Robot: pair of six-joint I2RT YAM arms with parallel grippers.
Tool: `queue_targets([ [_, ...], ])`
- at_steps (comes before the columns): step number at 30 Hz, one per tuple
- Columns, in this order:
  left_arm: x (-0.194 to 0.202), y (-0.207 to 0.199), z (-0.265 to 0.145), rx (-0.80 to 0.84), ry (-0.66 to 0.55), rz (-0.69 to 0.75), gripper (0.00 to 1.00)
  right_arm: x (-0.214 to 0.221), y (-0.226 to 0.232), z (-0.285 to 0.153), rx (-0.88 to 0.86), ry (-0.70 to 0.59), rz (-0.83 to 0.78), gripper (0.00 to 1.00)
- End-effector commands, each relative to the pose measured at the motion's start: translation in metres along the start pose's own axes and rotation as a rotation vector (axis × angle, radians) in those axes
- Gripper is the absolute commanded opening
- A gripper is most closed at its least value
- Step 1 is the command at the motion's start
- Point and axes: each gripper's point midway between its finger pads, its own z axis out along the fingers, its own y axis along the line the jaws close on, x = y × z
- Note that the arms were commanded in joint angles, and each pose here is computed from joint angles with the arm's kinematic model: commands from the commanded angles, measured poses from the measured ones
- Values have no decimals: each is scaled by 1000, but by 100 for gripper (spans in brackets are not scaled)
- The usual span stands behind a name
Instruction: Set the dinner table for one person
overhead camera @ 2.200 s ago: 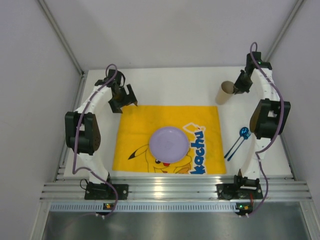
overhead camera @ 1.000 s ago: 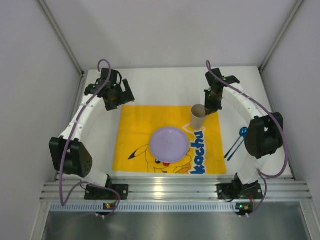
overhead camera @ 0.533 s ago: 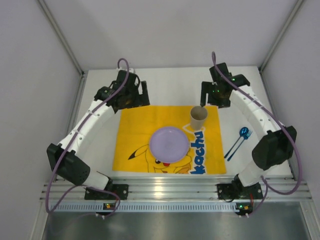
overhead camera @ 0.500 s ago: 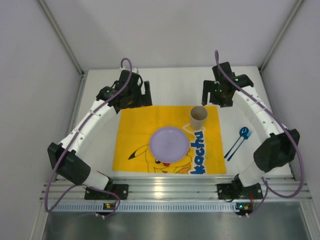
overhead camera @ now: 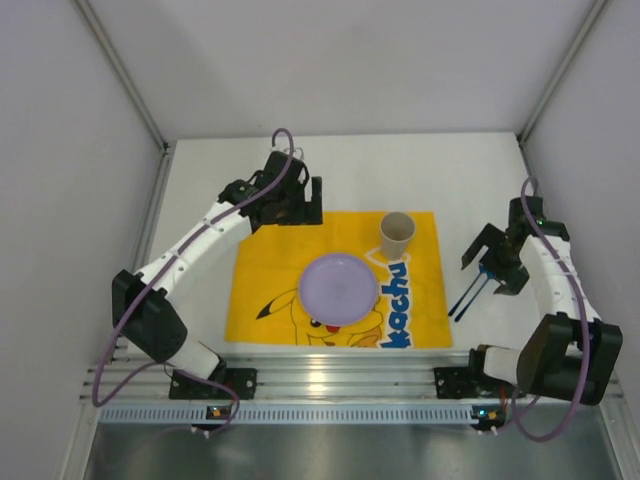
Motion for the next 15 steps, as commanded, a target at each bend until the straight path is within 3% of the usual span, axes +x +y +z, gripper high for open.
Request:
queue_targets([
  [1,-2,-4,-1,41,-23,25,95,-13,8,17,-88,-16,111,94],
  [6,10,3,5,28,0,51,94,-37,-15,40,13,-37,158,80],
  [13,19,17,11,15,25,23,94,-44,-32,66,101,-40,200,39],
  [15,14,36,14,1,26,-31,94,-41,-34,72,110,-30,198,34],
])
